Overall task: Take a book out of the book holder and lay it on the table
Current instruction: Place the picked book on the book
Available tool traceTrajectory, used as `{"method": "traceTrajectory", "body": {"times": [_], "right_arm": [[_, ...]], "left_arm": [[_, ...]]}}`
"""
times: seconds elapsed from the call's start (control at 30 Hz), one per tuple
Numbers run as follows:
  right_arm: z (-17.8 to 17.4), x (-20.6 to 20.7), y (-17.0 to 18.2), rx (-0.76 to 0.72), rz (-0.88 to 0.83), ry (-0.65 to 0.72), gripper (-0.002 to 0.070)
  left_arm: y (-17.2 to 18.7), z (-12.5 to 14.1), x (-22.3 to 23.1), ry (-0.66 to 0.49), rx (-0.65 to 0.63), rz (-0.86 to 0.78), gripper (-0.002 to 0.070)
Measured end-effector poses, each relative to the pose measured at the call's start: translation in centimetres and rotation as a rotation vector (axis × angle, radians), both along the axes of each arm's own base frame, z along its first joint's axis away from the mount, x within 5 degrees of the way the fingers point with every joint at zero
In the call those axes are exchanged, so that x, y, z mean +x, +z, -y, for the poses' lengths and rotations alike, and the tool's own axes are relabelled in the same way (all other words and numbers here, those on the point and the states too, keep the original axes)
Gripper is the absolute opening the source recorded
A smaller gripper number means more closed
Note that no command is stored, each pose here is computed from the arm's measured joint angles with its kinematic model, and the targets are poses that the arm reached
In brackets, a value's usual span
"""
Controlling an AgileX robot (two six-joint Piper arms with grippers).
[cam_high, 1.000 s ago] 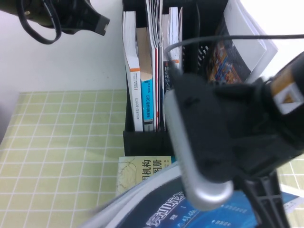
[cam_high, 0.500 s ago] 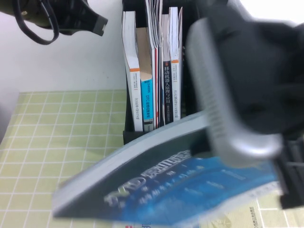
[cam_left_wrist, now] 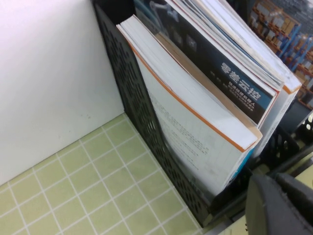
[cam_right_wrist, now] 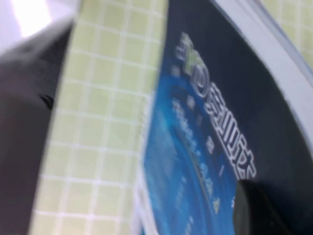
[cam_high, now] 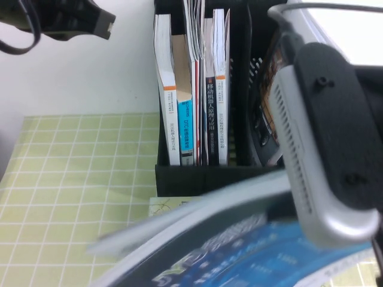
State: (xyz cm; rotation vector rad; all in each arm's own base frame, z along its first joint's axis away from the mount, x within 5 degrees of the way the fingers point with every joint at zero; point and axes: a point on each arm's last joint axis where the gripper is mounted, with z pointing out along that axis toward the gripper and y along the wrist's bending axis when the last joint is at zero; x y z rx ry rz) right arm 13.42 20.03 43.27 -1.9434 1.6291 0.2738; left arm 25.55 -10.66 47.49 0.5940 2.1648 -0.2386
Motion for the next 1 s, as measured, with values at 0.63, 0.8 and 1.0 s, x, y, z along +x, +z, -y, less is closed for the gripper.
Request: {"method": "traceTrajectory", "body": {"times": [0.63,0.8,1.0], "right_arm": [[2.6,6.9,0.3,-0.145,0.427,-0.776,0.0128],[1.0,7.5,-1.1,-0.077,0.326,-0.827,0.0128],[-3.9,8.6,-6.4,-0.131,0.051,-0.747,0.0128]], "left_arm": [[0.2,-0.1,-0.1,0.003,-0.002,0.015,-0.0002],[0.2,-0.1,-0.1,0.005,0.003,0.017,-0.0003],[0.1,-0.3,0.0,0.016,0.029,0.021,-0.0002]]}}
